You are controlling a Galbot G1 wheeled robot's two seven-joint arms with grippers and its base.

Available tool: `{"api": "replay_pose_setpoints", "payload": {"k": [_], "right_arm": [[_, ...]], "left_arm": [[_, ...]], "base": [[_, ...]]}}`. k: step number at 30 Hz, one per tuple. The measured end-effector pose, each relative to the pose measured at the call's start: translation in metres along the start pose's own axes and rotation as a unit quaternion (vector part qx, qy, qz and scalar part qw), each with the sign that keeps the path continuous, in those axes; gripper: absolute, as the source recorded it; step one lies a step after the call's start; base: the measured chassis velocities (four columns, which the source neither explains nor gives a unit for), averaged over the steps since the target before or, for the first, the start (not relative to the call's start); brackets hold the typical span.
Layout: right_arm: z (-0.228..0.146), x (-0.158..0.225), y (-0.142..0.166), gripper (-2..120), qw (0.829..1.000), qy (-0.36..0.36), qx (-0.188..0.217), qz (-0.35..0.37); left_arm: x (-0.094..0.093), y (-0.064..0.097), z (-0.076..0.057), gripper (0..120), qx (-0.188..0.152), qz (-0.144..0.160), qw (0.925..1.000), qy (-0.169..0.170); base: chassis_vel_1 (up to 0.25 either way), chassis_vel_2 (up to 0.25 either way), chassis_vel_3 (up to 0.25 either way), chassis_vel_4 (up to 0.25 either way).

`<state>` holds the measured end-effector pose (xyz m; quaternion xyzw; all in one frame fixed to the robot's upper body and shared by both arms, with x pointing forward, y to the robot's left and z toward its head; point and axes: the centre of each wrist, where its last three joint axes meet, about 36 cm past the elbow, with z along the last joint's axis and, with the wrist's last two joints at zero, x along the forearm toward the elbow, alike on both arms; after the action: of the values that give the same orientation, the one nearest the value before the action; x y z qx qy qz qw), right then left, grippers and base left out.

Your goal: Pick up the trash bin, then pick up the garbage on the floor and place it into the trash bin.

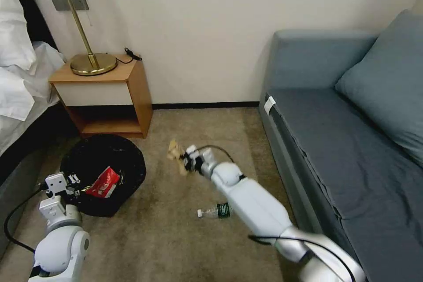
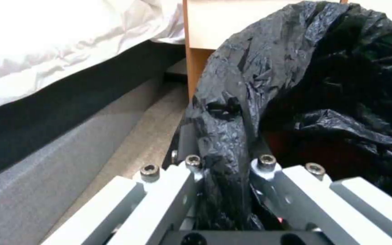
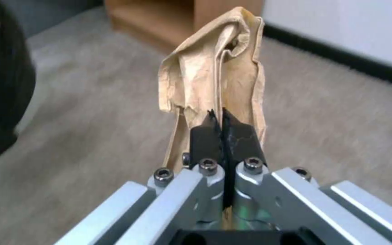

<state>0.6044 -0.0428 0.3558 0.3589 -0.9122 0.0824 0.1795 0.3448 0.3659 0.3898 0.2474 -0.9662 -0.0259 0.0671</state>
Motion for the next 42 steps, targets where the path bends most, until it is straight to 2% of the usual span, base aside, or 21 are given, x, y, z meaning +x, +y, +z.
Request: {"api": "replay_pose_setpoints", "payload": {"k": [1, 9, 16, 19, 24, 27, 28, 30, 38, 39, 41, 42], "right_arm": [[0.0, 0.0, 0.0, 0, 1.0, 0.0, 0.0, 0.0], [-0.072, -0.001, -0.027, 0, 0.998, -0.05, 0.019, 0.013], [-0.113, 0.0, -0.015, 0, 0.995, -0.094, 0.019, 0.001], [-0.141, 0.001, 0.006, 0, 0.991, -0.129, 0.014, -0.019], [-0.162, 0.007, 0.034, 0, 0.987, -0.156, 0.0, -0.049], [-0.171, 0.017, 0.062, 0, 0.982, -0.165, -0.026, -0.084], [-0.171, 0.017, 0.062, 0, 0.982, -0.165, -0.026, -0.084], [-0.179, 0.025, 0.085, 0, 0.977, -0.17, -0.054, -0.116], [-0.183, 0.033, 0.103, 0, 0.971, -0.171, -0.075, -0.146], [-0.182, 0.037, 0.115, 0, 0.968, -0.169, -0.084, -0.167], [-0.182, 0.037, 0.118, 0, 0.967, -0.168, -0.085, -0.17], [-0.175, 0.04, 0.133, 0, 0.964, -0.162, -0.09, -0.191]], "left_arm": [[0.0, 0.0, 0.0, 4, 0.0, 0.0, 1.0, 0.0], [-0.002, 0.0, -0.001, 4, -0.002, 0.001, 1.0, 0.0], [-0.004, -0.002, -0.001, 4, -0.007, 0.003, 1.0, -0.001], [-0.004, -0.002, -0.001, 4, -0.007, 0.004, 1.0, 0.0], [-0.004, -0.001, -0.002, 4, -0.007, 0.002, 1.0, 0.0], [-0.005, 0.001, -0.003, 4, -0.006, 0.0, 1.0, -0.001], [-0.005, 0.001, -0.003, 4, -0.006, 0.0, 1.0, -0.001], [-0.005, 0.003, -0.004, 4, -0.007, 0.0, 1.0, -0.001], [-0.006, 0.004, -0.005, 4, -0.008, -0.001, 1.0, -0.002], [-0.006, 0.005, -0.005, 4, -0.008, -0.002, 1.0, -0.002], [-0.006, 0.005, -0.005, 4, -0.008, -0.002, 1.0, -0.002], [-0.007, 0.005, -0.006, 4, -0.008, -0.003, 1.0, -0.002]], "base": [[0.0, 0.0, 0.0, 0.0], [0.0, 0.0, 0.0, 0.0], [0.0, 0.0, 0.0, 0.0], [0.0, 0.0, 0.0, 0.0], [0.0, 0.0, 0.0, 0.0], [0.0, 0.0, 0.0, 0.0], [0.0, 0.0, 0.0, 0.0], [0.0, 0.0, 0.0, 0.0], [0.0, 0.0, 0.0, 0.0], [0.0, 0.0, 0.0, 0.0], [0.0, 0.0, 0.0, 0.0], [0.0, 0.0, 0.0, 0.0]]}}
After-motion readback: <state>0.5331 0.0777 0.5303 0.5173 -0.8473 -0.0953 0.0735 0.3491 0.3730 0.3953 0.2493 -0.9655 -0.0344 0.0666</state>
